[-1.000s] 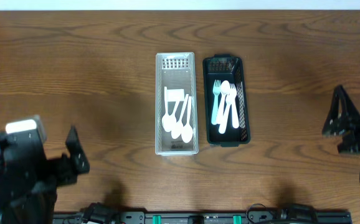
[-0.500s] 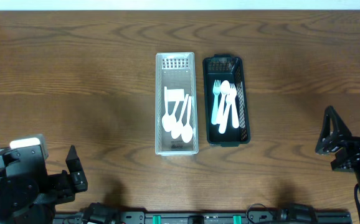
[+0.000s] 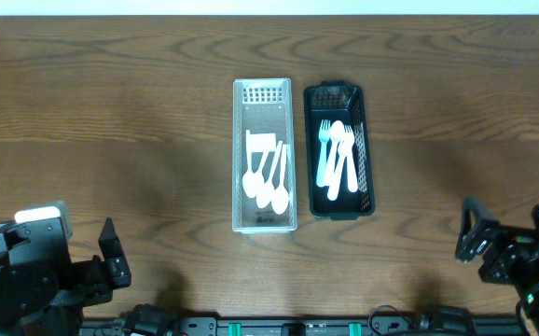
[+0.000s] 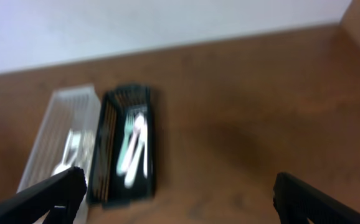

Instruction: Pack container

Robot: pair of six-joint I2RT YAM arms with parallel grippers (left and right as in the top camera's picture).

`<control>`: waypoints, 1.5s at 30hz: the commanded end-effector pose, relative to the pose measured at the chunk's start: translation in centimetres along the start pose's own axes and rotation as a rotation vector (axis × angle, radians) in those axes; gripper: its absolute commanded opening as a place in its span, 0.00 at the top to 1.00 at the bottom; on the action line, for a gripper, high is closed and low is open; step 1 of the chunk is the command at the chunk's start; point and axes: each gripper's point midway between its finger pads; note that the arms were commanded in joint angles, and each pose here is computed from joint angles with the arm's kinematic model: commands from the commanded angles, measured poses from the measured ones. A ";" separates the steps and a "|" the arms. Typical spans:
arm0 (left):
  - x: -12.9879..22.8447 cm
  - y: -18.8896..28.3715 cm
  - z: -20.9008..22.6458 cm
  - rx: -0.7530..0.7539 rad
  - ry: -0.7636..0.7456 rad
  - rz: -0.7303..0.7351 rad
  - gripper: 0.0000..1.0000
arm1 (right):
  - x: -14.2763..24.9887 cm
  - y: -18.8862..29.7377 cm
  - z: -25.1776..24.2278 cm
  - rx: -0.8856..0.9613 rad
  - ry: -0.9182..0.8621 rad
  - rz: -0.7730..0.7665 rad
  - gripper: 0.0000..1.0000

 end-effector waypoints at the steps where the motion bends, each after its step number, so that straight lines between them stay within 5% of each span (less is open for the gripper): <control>1: -0.2 0.1 0.3 -0.015 -0.004 -0.007 0.02 | 1.3 0.1 0.2 -0.010 0.010 0.053 0.01; 7: -1.3 0.2 0.0 -0.003 -0.030 -0.055 0.02 | 4.2 0.4 0.2 -0.011 -0.005 0.172 0.01; 17: -4.3 0.7 2.2 -0.097 0.134 -0.386 0.02 | 5.5 0.6 0.2 -0.011 -0.012 0.225 0.01; 22: -1.7 -0.8 2.6 -0.091 0.190 -0.479 0.02 | 5.5 0.6 0.2 -0.011 -0.012 0.225 0.01; 30: 4.9 -7.8 2.1 -0.088 0.217 -0.403 0.02 | 5.5 0.6 0.2 -0.011 -0.012 0.225 0.01; 45: 9.2 -15.8 1.1 -0.068 0.259 -0.460 0.02 | 5.5 0.6 0.2 -0.011 -0.012 0.225 0.01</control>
Point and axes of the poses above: each gripper's point midway between its finger pads, its own y axis back along the fingers, its own z axis along the line the jaws close on, x = y × z, and after that the axes turned 8 degrees about y, right-handed
